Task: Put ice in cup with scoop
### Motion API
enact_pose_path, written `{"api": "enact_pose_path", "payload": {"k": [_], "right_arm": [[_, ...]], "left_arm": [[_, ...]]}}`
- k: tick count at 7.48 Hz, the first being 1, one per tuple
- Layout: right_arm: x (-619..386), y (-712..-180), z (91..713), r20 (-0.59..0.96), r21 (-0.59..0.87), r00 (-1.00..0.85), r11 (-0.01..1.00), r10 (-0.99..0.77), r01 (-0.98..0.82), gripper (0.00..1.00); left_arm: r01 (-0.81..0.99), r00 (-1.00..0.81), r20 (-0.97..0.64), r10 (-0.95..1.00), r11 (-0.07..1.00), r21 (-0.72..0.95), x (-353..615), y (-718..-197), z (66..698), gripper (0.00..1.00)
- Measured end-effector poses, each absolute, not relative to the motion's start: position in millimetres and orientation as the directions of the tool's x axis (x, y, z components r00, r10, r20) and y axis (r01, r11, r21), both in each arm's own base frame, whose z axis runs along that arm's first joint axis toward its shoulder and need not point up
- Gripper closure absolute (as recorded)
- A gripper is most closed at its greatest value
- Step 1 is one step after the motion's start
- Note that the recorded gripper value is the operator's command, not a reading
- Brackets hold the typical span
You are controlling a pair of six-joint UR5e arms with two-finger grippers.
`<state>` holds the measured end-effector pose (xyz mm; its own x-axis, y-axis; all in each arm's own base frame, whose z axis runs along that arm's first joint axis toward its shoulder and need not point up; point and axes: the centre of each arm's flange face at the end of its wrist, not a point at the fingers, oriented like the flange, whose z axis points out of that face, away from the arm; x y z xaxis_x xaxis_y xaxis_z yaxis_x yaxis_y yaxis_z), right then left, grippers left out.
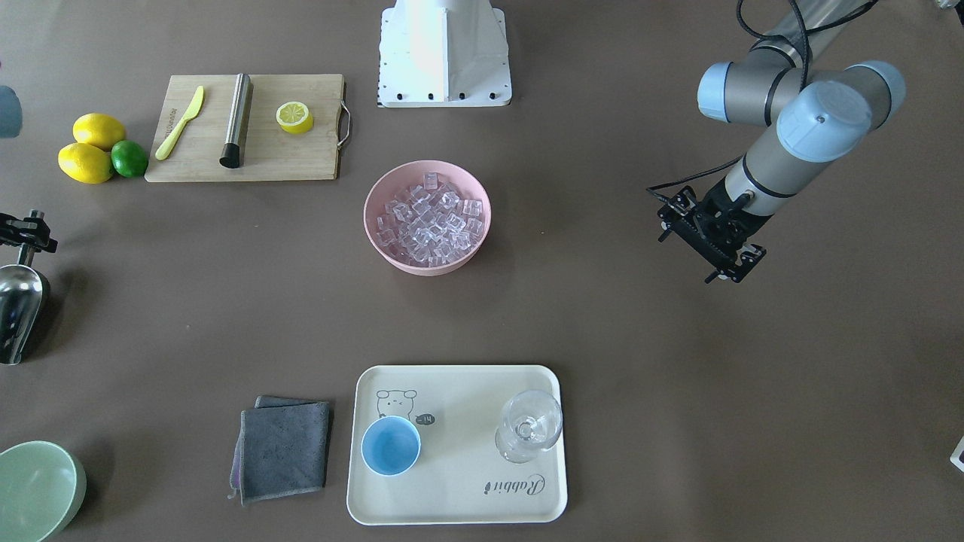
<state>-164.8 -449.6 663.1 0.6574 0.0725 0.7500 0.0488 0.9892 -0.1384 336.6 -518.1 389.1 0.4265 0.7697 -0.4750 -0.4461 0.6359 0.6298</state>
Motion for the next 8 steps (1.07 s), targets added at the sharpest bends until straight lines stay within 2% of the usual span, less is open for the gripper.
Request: {"api": "enact_pose_path", "payload": {"k": [5, 8], "right_arm": [[-154.3, -470.5, 592.3, 0.768, -0.107, 0.637, 0.994, 0.067, 0.025, 1.0], [-142.4, -483.9, 563.7, 0.759, 0.116, 0.627, 0.984, -0.174, 0.132, 1.0]], "left_arm": [[-0.419, 0.291, -0.319, 0.902, 0.42, 0.805, 435.1, -455.2, 288.6, 0.02], [-0.345, 0.238, -0.253, 0.938, 0.325, 0.88, 457.8, -431.0, 291.3, 0.02]]}}
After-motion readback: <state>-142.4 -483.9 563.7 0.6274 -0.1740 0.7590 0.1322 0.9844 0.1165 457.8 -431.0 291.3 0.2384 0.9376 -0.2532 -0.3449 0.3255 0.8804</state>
